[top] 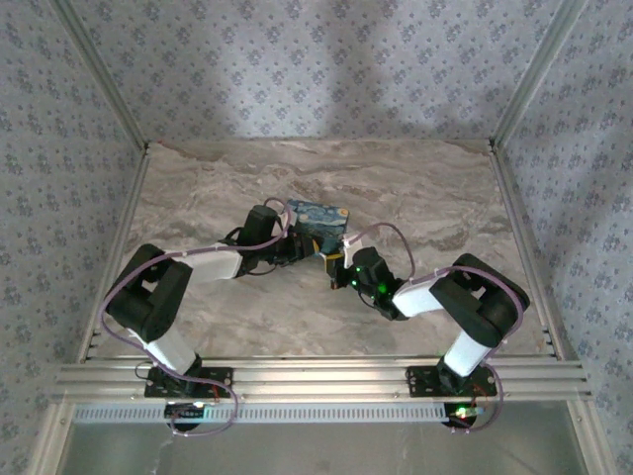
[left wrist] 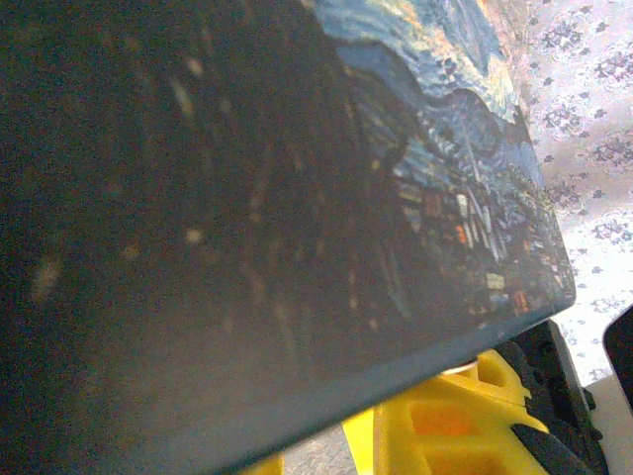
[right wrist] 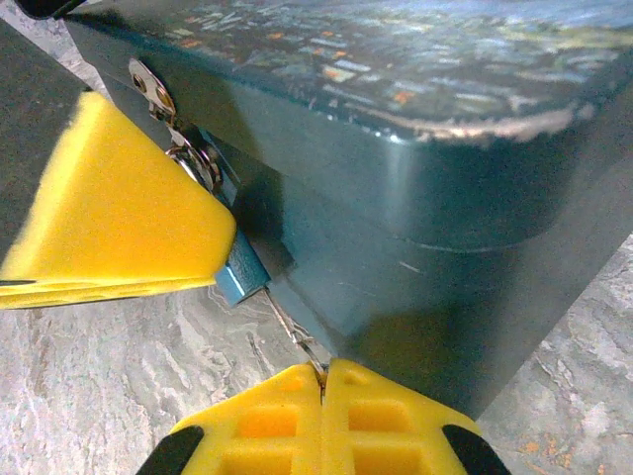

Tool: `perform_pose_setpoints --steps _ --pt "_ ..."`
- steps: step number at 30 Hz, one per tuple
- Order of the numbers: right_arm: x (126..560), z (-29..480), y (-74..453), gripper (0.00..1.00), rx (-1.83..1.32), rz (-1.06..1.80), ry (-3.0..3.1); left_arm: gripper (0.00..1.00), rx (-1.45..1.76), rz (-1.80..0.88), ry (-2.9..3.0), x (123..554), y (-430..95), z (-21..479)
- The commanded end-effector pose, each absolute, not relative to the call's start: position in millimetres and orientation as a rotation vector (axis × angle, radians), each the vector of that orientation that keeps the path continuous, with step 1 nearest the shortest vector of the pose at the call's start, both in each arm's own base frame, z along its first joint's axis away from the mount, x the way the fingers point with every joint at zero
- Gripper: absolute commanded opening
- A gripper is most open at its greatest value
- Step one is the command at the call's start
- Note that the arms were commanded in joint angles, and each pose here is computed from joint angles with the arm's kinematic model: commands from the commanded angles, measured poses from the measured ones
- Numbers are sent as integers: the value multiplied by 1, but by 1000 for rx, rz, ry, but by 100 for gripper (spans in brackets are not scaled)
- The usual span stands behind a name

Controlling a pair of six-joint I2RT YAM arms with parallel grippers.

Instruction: Unlock the padlock with the key

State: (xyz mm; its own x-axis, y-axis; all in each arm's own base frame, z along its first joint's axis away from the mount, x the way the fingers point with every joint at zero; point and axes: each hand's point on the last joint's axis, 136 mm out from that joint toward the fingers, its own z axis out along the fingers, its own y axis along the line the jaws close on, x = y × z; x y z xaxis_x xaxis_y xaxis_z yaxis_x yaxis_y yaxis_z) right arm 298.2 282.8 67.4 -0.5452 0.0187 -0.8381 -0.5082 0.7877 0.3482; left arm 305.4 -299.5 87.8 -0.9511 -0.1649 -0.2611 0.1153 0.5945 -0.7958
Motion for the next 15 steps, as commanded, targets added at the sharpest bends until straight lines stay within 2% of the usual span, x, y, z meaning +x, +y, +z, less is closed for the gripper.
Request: perform_pose_setpoints --steps 1,15 --pt "307 81 280 0 -314 728 1996 24 23 -1381 2458 302 -312 114" --pt "307 78 286 0 -337 744 2002 24 32 -1390 2454 301 -313 116"
